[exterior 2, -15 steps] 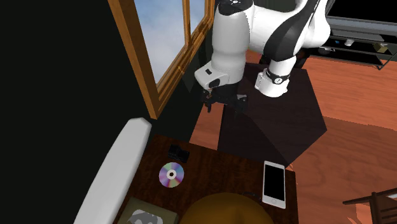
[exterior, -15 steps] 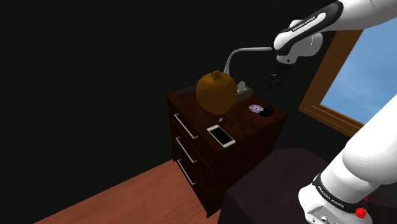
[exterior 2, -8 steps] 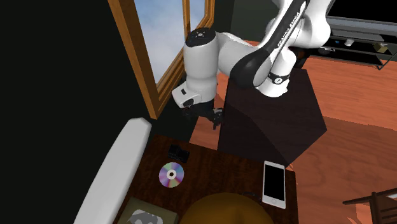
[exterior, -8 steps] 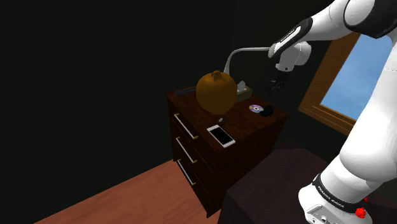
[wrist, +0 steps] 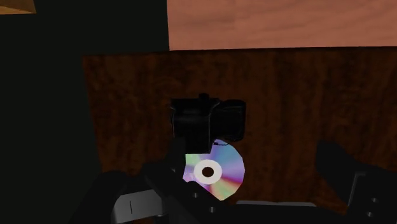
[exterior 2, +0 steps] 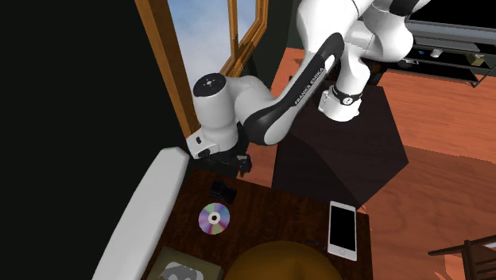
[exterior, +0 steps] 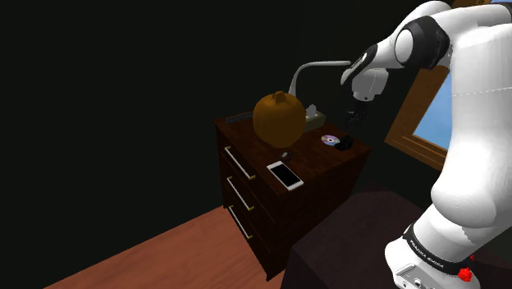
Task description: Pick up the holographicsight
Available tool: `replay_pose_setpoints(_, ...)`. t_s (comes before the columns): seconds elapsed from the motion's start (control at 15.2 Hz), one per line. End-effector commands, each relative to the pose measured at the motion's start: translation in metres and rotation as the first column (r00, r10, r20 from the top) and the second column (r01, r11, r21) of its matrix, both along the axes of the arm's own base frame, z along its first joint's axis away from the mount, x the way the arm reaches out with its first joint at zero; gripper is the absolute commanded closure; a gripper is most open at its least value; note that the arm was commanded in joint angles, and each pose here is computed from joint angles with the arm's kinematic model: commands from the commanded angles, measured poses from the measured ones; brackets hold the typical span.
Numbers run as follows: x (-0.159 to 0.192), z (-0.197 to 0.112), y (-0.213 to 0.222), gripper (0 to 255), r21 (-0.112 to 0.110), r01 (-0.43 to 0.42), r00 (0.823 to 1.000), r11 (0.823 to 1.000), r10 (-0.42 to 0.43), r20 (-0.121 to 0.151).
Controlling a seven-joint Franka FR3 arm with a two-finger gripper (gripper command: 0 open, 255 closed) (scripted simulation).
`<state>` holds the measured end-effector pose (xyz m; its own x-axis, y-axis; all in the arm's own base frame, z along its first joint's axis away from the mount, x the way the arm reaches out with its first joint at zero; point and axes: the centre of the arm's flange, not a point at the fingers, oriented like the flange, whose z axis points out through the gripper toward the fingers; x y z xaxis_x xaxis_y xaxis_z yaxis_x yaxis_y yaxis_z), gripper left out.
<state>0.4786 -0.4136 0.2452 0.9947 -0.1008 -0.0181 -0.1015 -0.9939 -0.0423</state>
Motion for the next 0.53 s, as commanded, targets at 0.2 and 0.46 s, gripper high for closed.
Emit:
replay_pose_setpoints(0.2,0.017,-0.046,-0.046,0,0.004,-0.010,1.000,1.000,0.010,-0.013)
replay_pose_setpoints(0.46,0.017,-0.067,-0.046,0,0.004,-0.010,1.000,1.000,0.010,-0.013)
